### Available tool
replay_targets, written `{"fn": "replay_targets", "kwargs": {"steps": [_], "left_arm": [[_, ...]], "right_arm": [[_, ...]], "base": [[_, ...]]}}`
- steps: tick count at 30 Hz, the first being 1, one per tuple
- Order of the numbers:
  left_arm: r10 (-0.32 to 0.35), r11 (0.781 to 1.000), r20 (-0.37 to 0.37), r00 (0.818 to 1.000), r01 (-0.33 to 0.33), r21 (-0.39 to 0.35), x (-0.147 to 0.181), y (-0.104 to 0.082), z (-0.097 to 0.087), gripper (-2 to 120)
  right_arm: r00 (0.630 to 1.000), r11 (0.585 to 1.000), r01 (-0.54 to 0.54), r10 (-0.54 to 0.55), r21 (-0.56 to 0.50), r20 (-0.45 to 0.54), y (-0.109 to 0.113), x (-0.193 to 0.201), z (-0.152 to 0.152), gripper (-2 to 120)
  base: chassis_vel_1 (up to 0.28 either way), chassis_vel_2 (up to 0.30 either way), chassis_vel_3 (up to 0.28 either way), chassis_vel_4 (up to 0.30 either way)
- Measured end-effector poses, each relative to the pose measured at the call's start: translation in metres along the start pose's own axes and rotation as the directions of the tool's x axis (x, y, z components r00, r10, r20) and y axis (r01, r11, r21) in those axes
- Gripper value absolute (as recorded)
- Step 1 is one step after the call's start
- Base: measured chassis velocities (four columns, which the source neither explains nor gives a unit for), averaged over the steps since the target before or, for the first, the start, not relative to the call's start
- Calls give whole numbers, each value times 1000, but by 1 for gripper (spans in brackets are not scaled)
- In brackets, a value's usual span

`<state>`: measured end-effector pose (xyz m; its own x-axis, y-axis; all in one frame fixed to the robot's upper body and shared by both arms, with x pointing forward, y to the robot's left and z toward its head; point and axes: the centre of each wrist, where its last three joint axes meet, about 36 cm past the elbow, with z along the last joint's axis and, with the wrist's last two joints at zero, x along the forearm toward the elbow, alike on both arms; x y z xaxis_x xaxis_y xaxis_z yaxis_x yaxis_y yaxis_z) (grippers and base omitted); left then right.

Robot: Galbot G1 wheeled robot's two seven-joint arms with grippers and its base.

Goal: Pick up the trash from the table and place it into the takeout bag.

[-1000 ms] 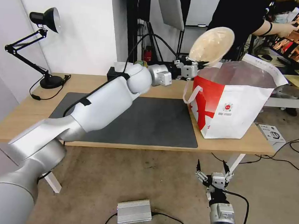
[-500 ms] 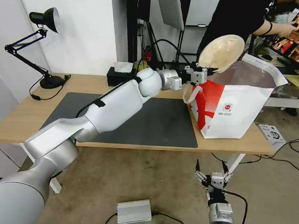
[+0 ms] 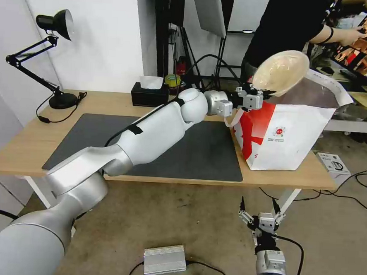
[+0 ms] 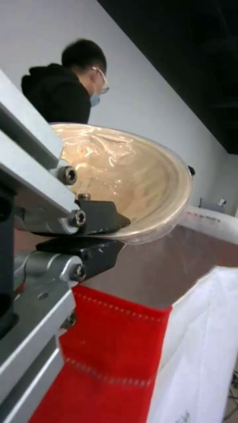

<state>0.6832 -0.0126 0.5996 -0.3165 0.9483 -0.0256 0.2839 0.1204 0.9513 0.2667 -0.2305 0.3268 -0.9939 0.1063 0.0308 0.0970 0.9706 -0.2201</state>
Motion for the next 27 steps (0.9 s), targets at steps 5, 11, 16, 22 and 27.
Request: {"fn": "replay_targets", "kwargs": {"steps": [5,11,16,22,27], "left_arm": [[5,1000,1,1000,-5,7,-5,-4,1,0],[17,1000,3,1000,-17,3,-10,-5,1,0],[25,1000,6,1000,-25,6,-13,-7,0,0],[23,1000,15,1000,-23,4,-15,-5,-2,0],[21,1000,23,1000,-21,-2,-16,-2,-5,0]], "right_arm": [[1000,1000,0,0,0,1,0,0,0,100],[1000,1000,-1,1,-2,2,1,-1,0,100],[1000,1000,-1,1,-4,3,2,-1,0,100],[1000,1000,-1,1,-4,2,2,-1,0,100],[1000,1000,-1,1,-4,5,2,-2,-1,100]], "base": [[0,0,0,0],[0,0,0,0],[0,0,0,0],[0,0,0,0],[0,0,0,0]]}}
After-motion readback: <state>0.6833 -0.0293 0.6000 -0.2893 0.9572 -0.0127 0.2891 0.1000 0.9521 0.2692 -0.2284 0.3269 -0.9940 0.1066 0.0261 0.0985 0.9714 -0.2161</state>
